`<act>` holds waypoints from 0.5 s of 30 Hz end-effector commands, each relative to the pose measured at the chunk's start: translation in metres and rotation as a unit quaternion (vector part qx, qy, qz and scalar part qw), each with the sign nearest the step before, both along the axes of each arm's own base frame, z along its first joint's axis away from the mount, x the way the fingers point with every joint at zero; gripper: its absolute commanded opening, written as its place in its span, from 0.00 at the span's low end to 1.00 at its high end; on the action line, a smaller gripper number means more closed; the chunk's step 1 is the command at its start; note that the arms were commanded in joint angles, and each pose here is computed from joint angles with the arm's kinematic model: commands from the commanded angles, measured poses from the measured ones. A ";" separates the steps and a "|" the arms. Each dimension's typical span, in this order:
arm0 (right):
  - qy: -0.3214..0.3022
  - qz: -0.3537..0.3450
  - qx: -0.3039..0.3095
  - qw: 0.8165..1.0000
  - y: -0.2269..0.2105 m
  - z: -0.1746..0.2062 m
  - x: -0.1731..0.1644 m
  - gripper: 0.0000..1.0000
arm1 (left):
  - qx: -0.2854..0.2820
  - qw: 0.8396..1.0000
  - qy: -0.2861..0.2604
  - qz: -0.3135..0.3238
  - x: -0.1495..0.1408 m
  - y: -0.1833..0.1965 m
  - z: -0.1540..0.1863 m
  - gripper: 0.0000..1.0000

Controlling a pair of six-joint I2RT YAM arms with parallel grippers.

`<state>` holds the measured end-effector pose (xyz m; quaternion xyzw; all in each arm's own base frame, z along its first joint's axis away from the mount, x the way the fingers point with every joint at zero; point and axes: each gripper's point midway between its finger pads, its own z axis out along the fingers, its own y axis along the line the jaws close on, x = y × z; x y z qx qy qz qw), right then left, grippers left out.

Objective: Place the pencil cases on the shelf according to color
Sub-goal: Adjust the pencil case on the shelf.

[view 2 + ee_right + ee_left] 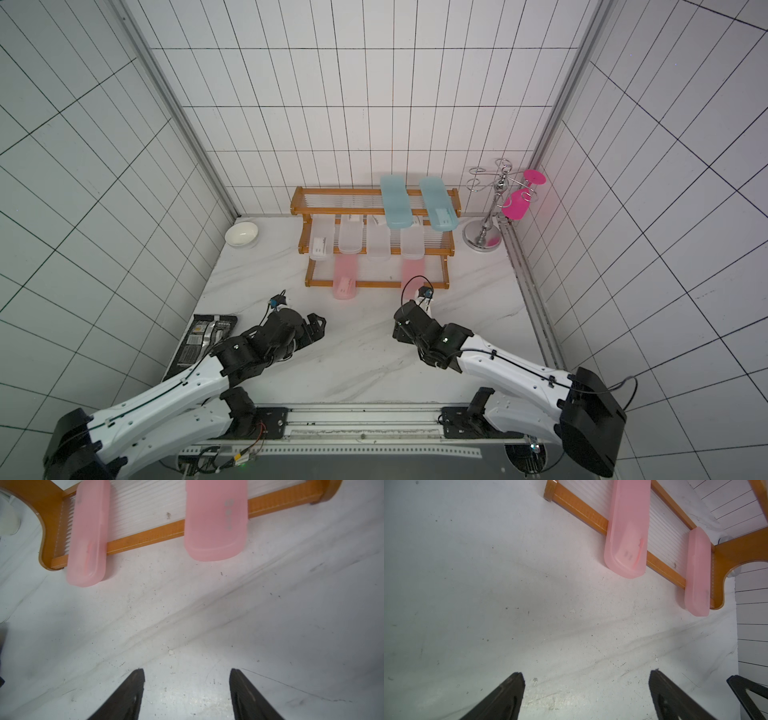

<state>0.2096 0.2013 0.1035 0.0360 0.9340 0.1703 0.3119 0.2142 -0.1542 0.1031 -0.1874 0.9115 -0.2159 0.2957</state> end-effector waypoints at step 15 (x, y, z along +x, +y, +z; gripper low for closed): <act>0.054 -0.002 0.034 0.998 -0.027 -0.035 0.051 0.49 | -0.048 0.999 -0.009 -0.008 0.032 -0.049 -0.013 0.98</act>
